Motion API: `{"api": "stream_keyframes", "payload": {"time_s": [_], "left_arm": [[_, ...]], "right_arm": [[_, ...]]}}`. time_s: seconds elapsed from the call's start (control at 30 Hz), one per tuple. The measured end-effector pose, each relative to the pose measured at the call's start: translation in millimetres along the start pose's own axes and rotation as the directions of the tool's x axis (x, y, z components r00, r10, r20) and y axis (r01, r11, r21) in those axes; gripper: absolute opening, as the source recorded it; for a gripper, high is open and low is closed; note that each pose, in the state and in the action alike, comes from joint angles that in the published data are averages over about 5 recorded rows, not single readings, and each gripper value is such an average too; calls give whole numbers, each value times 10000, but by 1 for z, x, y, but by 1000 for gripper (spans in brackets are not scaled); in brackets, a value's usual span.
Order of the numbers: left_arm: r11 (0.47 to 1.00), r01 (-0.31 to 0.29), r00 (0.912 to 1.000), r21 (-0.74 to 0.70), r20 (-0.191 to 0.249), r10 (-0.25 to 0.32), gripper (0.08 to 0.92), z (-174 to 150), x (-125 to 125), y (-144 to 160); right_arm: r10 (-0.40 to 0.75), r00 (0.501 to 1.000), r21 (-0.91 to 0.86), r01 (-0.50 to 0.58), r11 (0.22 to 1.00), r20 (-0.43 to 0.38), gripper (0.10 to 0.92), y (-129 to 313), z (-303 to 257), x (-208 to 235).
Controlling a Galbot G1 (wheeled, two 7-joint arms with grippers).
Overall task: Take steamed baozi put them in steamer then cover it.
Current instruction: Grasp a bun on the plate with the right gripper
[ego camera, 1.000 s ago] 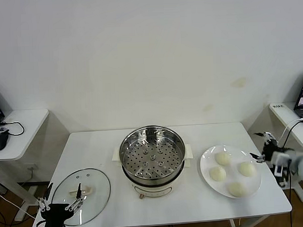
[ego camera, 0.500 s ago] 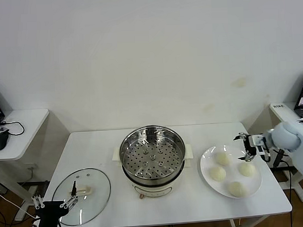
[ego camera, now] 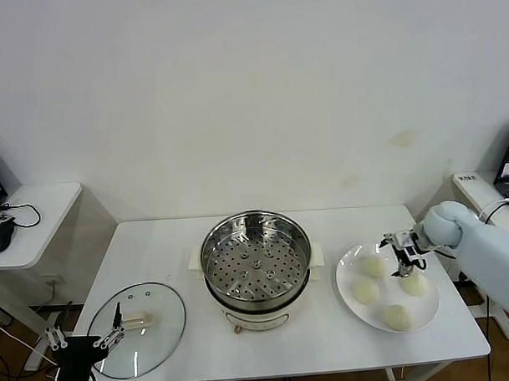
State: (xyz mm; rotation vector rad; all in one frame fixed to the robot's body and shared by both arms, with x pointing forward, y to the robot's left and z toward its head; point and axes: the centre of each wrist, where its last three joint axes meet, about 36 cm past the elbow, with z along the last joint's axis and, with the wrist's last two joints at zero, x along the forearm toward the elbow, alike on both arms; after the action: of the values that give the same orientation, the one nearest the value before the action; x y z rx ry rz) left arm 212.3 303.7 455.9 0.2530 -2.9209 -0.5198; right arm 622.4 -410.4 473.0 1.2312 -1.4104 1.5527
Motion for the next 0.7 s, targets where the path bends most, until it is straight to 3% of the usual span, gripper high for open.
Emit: {"api": "stream_keyframes", "payload": {"time_s": [0.5, 0.7], "left_arm": [[9999, 86, 10000, -102, -2, -86, 823, 0, 0, 4], [9999, 98, 10000, -113, 0, -98, 823, 0, 0, 4]], "right_arm": [[-255, 9993, 175, 260, 9995, -270, 821, -14, -17, -39], [-331, 9990, 142, 335, 9993, -297, 766, -16, -20, -46]]}}
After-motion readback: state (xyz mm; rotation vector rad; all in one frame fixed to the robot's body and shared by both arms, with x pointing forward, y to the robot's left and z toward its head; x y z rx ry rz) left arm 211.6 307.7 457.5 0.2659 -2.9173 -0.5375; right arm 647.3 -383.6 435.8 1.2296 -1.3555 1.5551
